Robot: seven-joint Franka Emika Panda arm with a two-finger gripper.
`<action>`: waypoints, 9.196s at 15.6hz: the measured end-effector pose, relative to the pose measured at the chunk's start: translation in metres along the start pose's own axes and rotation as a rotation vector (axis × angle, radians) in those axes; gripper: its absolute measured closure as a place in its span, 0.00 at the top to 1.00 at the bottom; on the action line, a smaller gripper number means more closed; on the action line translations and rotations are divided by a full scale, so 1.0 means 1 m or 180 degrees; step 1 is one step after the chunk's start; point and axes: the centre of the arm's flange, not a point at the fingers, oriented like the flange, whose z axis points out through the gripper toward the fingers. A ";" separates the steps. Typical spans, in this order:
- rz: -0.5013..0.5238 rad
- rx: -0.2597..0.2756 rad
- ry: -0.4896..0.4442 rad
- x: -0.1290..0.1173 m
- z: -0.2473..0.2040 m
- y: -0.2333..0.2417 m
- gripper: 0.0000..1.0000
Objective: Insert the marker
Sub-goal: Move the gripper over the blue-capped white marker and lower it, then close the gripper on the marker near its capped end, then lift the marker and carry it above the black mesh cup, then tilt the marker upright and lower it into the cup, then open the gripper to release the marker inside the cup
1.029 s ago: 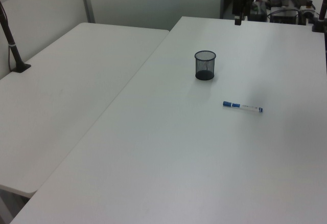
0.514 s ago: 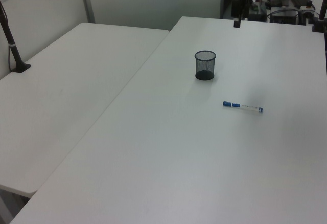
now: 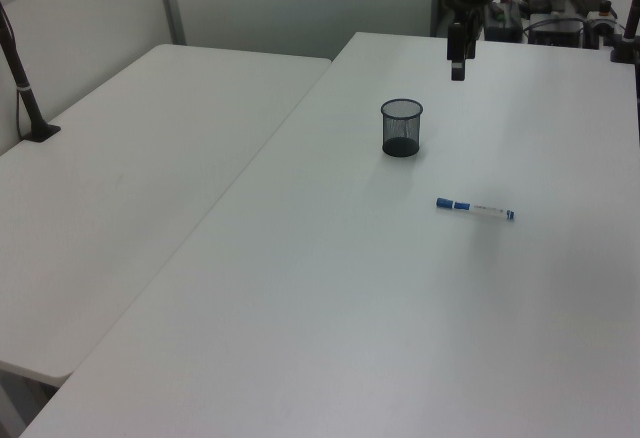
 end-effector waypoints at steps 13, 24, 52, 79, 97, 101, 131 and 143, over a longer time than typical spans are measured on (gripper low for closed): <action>-0.0228 0.0004 -0.0052 -0.027 0.093 -0.038 0.97; -0.0230 0.0003 -0.0163 -0.017 0.190 -0.041 0.90; -0.0115 -0.0152 -0.0116 0.031 0.243 -0.067 0.17; 0.0202 0.0029 0.0638 0.025 -0.002 -0.039 0.17; 0.0869 -0.0333 0.1902 0.141 0.001 0.125 0.17; 0.0913 -0.0373 0.2065 0.142 -0.001 0.131 0.17; 0.0870 -0.0371 0.2528 0.104 0.091 0.120 0.17; 0.0728 -0.0493 0.2300 0.110 0.138 0.118 0.17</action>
